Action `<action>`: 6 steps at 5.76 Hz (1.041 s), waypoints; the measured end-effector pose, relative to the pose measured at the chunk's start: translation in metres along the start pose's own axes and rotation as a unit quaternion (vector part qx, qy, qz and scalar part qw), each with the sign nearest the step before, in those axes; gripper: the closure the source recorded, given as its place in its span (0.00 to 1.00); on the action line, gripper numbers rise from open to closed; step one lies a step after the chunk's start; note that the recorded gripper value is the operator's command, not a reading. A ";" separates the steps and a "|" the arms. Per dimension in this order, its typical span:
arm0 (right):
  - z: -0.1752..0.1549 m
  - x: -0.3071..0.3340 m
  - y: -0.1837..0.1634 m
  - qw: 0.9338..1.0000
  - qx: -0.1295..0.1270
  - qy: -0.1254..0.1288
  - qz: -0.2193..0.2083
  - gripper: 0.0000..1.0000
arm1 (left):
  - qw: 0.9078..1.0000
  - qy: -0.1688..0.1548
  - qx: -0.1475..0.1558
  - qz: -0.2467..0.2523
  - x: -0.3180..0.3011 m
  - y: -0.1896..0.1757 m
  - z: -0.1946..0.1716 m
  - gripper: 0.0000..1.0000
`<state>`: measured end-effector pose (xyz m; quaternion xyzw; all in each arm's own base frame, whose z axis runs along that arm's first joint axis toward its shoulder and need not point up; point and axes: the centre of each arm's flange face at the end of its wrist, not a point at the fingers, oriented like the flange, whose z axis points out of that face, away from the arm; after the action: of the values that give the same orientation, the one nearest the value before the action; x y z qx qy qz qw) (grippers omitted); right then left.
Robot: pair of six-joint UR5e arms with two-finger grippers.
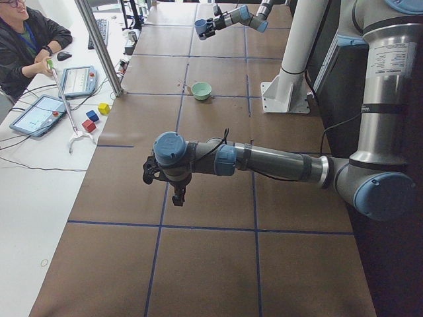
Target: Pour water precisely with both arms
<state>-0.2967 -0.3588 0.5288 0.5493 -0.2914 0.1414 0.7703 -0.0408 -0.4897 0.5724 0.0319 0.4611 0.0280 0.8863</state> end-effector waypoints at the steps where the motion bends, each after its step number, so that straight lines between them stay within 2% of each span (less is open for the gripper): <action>1: -0.001 0.035 0.024 1.000 0.000 0.005 -0.003 1.00 | 1.000 0.000 0.001 0.001 0.001 0.000 -0.001 0.00; 3: -0.009 0.093 0.056 1.000 0.010 0.024 -0.010 0.99 | 1.000 0.000 0.003 0.005 0.004 0.000 -0.003 0.00; 5: -0.008 0.116 0.075 0.999 0.021 0.045 -0.018 0.98 | 1.000 0.000 0.003 0.005 0.004 0.000 -0.003 0.00; 6: -0.011 0.113 0.082 0.999 0.025 0.045 -0.012 0.98 | 1.000 0.000 0.003 0.004 0.004 0.000 -0.003 0.00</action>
<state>-0.2485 -0.3311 0.6575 0.5649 -0.2460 0.1639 0.7704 -0.0409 -0.4888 0.5678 0.0364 0.4609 0.0303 0.8862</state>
